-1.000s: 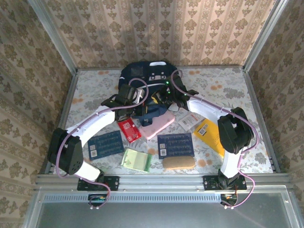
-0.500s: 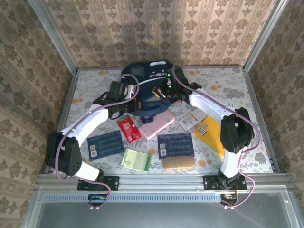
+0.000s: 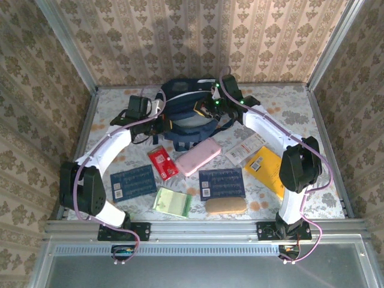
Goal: Pack the student bag
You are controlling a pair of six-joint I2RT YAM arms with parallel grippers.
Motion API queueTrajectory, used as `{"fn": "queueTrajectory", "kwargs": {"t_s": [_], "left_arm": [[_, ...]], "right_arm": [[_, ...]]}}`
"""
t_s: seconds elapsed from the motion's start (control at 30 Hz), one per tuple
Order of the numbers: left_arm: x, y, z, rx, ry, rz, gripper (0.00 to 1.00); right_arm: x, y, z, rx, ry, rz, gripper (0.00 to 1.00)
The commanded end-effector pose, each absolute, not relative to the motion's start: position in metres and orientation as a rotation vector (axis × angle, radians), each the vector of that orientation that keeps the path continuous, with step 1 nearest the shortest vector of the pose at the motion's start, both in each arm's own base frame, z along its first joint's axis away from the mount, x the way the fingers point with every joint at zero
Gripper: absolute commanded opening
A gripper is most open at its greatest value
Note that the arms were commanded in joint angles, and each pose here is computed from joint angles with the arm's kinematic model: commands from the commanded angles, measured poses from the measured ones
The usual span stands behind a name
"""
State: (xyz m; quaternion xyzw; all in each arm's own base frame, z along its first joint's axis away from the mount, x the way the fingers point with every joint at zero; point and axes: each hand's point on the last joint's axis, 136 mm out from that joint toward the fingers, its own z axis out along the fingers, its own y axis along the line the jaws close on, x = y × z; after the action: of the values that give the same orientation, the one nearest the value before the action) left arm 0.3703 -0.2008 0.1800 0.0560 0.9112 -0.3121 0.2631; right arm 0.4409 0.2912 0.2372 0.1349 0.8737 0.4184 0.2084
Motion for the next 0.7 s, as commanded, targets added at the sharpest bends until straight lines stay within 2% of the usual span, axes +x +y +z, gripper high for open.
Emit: {"fn": "queueTrajectory", "kwargs": {"t_s": [0.0,0.1,0.17,0.23,0.33,0.67], "left_arm": [[0.388,-0.168,0.168,0.053,2.497,-0.702,0.0],[0.385,-0.182,0.176,0.109,2.466,-0.765,0.0],[0.378,-0.197,0.184,0.164,2.437,-0.792,0.0],[0.371,-0.212,0.19,0.216,2.415,-0.803,0.0],[0.361,-0.231,0.193,0.263,2.4,-0.82,0.0],[0.346,-0.262,0.194,0.324,2.39,-0.848,0.0]], "right_arm": [[0.452,0.268,0.265,0.342,2.368,1.128,0.0],[0.454,0.265,0.257,0.4,2.364,1.133,0.03],[0.455,0.271,0.247,0.468,2.364,1.194,0.1],[0.456,0.274,0.236,0.561,2.362,1.235,0.23],[0.457,0.282,0.222,0.673,2.322,1.321,0.33],[0.442,0.31,0.213,0.771,2.285,1.422,0.52]]}}
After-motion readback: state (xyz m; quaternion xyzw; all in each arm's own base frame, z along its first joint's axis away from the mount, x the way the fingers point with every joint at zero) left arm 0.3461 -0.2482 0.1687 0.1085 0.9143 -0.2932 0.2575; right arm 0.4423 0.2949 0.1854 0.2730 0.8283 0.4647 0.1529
